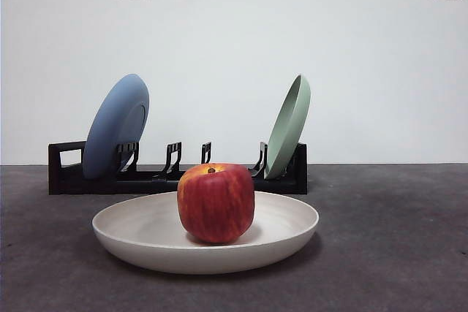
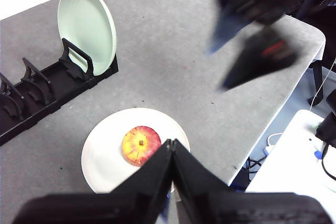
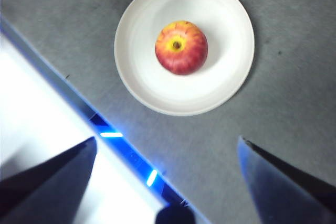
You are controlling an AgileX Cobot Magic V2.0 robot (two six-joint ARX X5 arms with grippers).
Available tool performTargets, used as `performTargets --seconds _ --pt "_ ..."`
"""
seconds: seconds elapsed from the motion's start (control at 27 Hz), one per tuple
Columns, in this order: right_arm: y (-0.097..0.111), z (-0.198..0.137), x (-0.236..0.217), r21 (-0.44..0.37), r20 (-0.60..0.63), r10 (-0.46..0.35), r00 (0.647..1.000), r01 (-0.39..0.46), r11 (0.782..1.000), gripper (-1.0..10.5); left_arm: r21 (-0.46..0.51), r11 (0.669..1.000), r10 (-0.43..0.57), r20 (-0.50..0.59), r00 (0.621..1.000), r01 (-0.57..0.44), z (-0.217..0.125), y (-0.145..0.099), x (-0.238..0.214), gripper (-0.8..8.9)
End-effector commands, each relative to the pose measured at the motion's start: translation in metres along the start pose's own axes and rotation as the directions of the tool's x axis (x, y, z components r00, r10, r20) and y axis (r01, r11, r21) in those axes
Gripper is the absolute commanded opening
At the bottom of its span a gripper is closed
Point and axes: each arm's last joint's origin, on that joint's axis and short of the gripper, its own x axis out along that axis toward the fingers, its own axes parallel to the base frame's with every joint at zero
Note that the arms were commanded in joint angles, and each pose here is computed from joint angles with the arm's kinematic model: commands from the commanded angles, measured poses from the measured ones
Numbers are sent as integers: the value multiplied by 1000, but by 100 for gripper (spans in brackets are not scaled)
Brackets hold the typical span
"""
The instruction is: Take the yellow plate from the plate rack,put the plate on the table,take the apple from the table,put the apple in the plate
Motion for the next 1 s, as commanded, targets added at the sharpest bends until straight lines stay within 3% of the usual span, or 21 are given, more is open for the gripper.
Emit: performTargets --seconds 0.04,0.44,0.74,1.0 --pt "2 -14 -18 9 12 0 1000 0 1000 309 18 1000 2 1 1000 -2 0 0 0 -8" --pt "5 -54 -68 1 145 9 989 -9 1000 -9 18 1000 2 1 1000 -2 0 0 1 -8" --pt "8 -64 -80 -22 182 109 977 -106 994 -7 18 1000 2 1 1000 -2 0 0 1 -8" --pt "8 -63 -78 -9 177 94 980 -94 995 0 18 1000 3 -1 1000 -3 0 0 1 -4"
